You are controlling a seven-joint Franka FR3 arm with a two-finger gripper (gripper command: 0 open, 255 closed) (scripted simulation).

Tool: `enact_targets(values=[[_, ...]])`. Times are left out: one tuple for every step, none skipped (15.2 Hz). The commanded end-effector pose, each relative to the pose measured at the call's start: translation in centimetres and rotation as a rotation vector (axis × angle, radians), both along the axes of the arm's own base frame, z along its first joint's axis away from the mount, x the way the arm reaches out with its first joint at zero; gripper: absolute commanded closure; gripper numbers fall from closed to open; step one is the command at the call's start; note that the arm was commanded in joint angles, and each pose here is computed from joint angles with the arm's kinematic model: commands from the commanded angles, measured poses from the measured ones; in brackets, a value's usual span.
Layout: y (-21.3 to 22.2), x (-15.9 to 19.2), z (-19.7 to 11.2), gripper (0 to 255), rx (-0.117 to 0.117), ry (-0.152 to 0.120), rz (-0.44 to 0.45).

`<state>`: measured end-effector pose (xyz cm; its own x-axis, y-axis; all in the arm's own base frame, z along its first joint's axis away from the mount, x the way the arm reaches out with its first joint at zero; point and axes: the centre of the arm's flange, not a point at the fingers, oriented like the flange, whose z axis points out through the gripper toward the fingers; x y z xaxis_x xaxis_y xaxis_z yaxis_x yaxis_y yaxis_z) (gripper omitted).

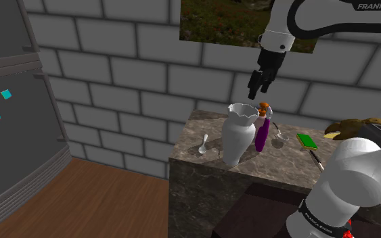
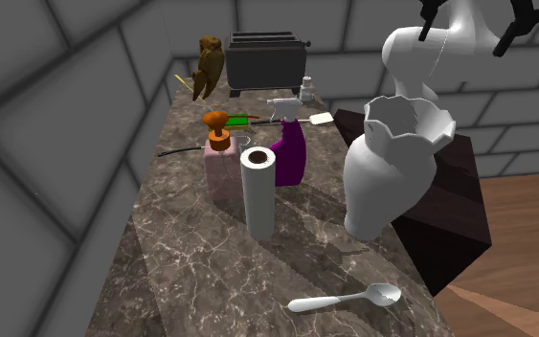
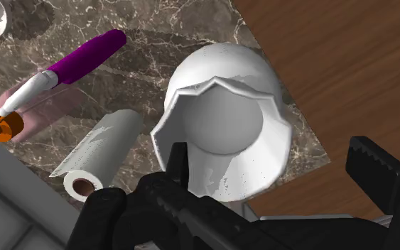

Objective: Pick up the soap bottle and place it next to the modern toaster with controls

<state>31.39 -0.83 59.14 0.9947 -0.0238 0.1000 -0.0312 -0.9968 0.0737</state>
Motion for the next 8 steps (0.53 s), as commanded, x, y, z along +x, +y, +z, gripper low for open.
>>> enact_targets(values=[[0.0, 0.0, 0.0, 0, 0.000, 0.000, 0.000], [-1.4, 0.3, -0.3, 0, 0.007, 0.001, 0.002], [-2.7, 0.5, -0.7, 0, 0.015, 0.003, 0.003], [-4.1, 0.8, -1.0, 0, 0.022, 0.004, 0.005], [-5.5, 1.1, -1.3, 0, 0.029, 0.005, 0.007], [-6.8, 1.3, -1.7, 0, 0.037, 0.007, 0.008], [-8.2, 1.6, -2.1, 0, 0.044, 0.008, 0.010], [-9.5, 1.9, -2.5, 0, 0.051, 0.010, 0.012]])
